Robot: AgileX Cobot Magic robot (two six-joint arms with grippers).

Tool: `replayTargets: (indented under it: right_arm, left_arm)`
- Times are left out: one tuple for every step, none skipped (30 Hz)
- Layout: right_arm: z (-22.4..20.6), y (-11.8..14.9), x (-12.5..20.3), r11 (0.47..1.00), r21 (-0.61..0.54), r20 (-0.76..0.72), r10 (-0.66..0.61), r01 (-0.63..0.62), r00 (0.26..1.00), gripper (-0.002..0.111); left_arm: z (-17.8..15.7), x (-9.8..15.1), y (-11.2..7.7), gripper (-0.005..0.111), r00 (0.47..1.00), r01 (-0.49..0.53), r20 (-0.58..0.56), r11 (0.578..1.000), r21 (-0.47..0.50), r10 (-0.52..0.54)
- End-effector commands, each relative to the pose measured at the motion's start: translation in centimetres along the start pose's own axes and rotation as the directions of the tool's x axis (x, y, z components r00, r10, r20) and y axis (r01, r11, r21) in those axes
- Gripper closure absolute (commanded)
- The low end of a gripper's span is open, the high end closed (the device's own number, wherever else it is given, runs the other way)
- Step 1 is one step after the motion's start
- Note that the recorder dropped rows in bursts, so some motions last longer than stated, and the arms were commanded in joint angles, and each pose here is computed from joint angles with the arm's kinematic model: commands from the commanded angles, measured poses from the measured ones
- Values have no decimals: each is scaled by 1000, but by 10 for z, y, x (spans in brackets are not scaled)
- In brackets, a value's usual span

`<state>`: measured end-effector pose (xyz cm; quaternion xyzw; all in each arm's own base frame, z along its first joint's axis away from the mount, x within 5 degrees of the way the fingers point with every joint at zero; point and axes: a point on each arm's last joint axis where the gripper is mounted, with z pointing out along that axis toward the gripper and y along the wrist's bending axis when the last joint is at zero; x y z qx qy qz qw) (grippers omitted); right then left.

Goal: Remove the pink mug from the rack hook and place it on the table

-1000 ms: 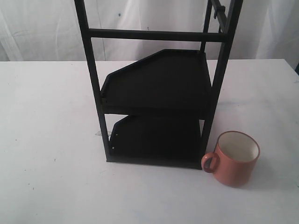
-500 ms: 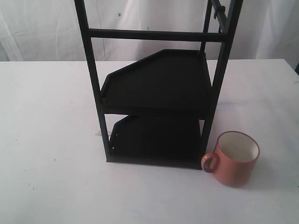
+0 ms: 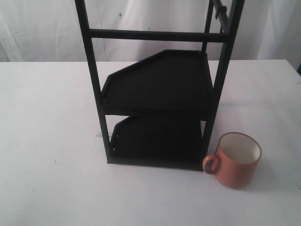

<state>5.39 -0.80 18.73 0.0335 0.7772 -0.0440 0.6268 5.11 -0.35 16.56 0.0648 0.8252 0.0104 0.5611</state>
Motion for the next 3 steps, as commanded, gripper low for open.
replayTargets:
  right_arm:
    - [0,-1,1,1000,12,5,-5,5,1000,108]
    - [0,-1,1,1000,12,5,-5,5,1000,108]
    - [0,-1,1,1000,12,5,-5,5,1000,108]
  left_arm:
    - [0,0,0,106,1000,11,3,1000,1,-11]
    - [0,0,0,106,1000,11,3,1000,1,-11]
    - [0,0,0,106,1000,11,3,1000,1,-11]
